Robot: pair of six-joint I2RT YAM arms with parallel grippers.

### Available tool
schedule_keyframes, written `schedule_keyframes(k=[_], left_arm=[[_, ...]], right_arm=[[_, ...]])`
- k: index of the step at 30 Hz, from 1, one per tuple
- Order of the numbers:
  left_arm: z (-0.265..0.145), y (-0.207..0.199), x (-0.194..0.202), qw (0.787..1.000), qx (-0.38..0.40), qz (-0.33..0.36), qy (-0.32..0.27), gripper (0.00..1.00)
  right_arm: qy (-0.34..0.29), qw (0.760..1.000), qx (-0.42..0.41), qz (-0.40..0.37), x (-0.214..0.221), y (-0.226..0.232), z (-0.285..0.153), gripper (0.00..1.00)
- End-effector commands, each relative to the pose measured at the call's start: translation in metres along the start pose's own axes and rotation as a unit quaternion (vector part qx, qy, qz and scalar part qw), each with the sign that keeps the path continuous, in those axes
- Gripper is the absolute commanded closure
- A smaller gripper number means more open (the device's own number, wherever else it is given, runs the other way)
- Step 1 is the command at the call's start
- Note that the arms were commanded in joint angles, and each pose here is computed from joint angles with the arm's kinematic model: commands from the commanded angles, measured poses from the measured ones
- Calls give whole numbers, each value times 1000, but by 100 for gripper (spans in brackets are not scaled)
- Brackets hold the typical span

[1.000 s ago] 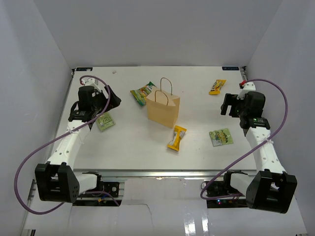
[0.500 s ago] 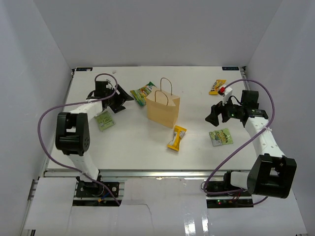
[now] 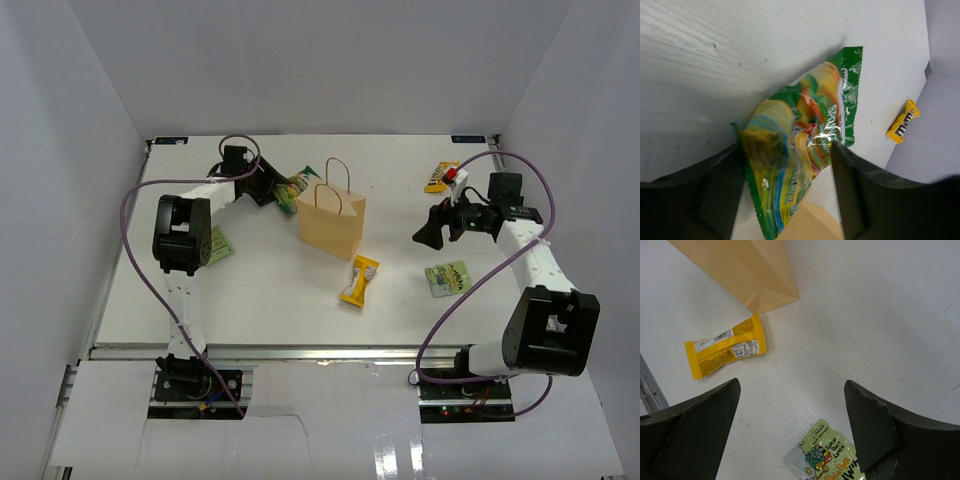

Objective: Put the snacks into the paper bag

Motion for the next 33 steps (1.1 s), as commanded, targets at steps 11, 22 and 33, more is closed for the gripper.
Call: schedule_keyframes(k=[11, 22, 33], left_arm=[[-10, 2, 3, 1000, -20, 15, -9, 78], [-132, -79, -66, 933, 44, 294, -205, 100], [-232, -147, -83, 811, 99, 472, -332, 100]], right_arm=[[-19, 1000, -10, -8, -18, -1, -5, 10], [-23, 999, -26, -14, -19, 3, -5, 10], [-28, 999, -34, -17, -23, 5, -5, 10]])
Point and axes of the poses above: each gripper's point midway between its finger pads, its own z axis out along the fingers, its own y axis along the line the jaws close on, x = y × z, the point moved 4 cm from there along -z, back along the fingers, and after that the axes turned 14 degrees about z, right-handed, at the moved point
